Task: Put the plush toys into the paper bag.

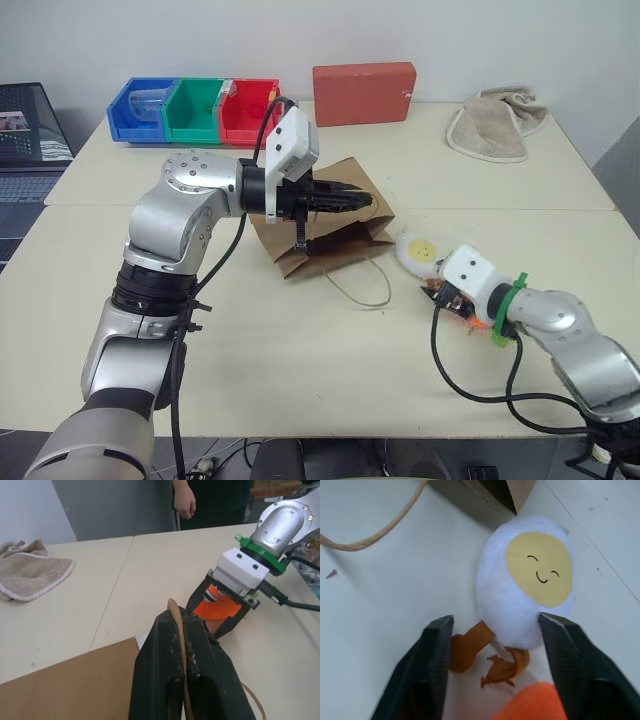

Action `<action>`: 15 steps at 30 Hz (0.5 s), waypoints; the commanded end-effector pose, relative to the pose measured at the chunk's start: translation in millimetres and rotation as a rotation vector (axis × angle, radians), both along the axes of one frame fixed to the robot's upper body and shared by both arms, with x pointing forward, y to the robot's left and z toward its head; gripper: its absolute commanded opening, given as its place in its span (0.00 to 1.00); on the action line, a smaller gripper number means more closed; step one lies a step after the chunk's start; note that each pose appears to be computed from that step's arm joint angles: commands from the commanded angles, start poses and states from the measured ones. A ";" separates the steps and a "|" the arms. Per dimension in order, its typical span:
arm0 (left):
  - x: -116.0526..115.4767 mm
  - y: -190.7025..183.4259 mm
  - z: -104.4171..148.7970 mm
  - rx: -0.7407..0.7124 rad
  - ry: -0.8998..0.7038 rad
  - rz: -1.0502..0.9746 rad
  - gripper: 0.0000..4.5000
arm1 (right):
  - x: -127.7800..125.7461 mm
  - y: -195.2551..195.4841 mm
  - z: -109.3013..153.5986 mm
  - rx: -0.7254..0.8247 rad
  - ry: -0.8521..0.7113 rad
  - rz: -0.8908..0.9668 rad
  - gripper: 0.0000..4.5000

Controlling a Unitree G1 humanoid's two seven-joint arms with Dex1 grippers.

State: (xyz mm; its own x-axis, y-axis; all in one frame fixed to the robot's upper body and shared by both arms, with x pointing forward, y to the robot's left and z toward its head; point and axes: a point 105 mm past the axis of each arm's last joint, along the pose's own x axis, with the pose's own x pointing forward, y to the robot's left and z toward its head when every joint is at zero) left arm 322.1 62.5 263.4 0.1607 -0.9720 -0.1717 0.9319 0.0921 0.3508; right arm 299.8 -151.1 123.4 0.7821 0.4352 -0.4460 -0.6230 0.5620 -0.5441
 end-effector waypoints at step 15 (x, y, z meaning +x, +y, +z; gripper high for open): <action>0.2 -0.6 12.8 -0.054 -0.014 0.015 0.00 | -4.0 -18.1 53.0 -0.047 -0.128 0.064 0.01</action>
